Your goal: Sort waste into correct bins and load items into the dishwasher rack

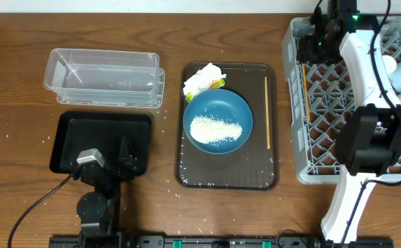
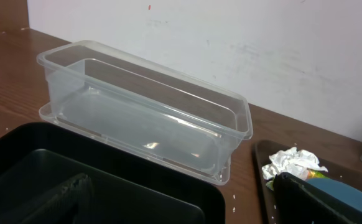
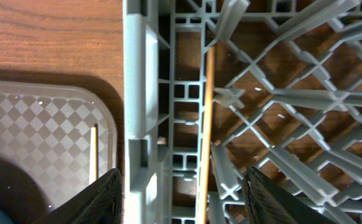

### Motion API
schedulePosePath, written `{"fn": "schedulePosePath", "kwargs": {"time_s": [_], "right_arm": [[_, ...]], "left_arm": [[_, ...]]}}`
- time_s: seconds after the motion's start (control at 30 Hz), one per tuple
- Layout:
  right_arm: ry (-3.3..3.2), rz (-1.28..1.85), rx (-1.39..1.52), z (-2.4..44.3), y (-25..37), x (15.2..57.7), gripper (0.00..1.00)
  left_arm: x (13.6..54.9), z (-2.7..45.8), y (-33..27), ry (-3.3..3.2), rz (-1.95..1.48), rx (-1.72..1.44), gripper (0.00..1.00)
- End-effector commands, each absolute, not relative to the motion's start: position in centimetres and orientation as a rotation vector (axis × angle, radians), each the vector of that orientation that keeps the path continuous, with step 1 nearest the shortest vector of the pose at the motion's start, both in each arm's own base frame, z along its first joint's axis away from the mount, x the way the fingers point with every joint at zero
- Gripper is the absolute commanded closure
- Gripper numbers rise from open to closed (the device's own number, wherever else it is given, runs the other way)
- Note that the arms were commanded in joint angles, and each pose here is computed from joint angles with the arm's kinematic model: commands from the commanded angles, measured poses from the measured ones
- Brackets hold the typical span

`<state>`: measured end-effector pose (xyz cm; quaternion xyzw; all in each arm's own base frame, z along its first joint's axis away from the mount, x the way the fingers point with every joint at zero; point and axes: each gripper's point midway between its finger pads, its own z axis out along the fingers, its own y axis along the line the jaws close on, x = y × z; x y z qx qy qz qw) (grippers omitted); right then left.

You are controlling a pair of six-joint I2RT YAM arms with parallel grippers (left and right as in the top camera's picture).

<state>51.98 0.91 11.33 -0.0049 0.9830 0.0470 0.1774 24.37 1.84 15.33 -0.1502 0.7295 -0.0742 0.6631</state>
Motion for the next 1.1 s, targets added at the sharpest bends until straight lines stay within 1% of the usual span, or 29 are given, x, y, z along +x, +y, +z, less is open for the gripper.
{"fn": "schedulePosePath", "kwargs": {"time_s": [0.0,0.23,0.33,0.37,0.43,0.57,0.73,0.9,1.07], "right_arm": [[2.782,0.192,-0.043,12.1,3.3,51.5,0.39],[2.82,0.364,-0.16,12.0,8.6,49.8,0.4],[2.831,0.3,-0.215,11.8,10.0,49.4,0.39],[2.834,0.262,-0.233,11.6,10.4,49.2,0.32],[2.841,0.213,-0.245,11.3,11.0,49.0,0.28],[2.871,0.097,-0.171,9.6,11.9,48.3,0.36],[2.923,-0.077,0.006,6.1,10.9,46.6,0.45],[3.002,-0.06,0.017,2.9,10.9,44.3,0.48],[3.083,0.017,0.01,1.1,11.6,42.1,0.52]], "left_arm": [[24.3,13.5,1.9,1.703,-0.142,-0.338,0.05],[24.3,13.4,1.9,1.704,-0.142,-0.338,0.05],[24.3,13.4,1.9,1.704,-0.142,-0.338,0.05],[24.3,13.4,1.9,1.704,-0.142,-0.338,0.05],[24.3,13.4,1.9,1.704,-0.142,-0.338,0.05],[24.3,13.5,1.9,1.703,-0.142,-0.338,0.05],[24.3,13.5,1.9,1.703,-0.142,-0.338,0.05],[24.3,13.5,1.9,1.703,-0.142,-0.338,0.05],[24.3,13.4,1.9,1.704,-0.142,-0.338,0.05]]}}
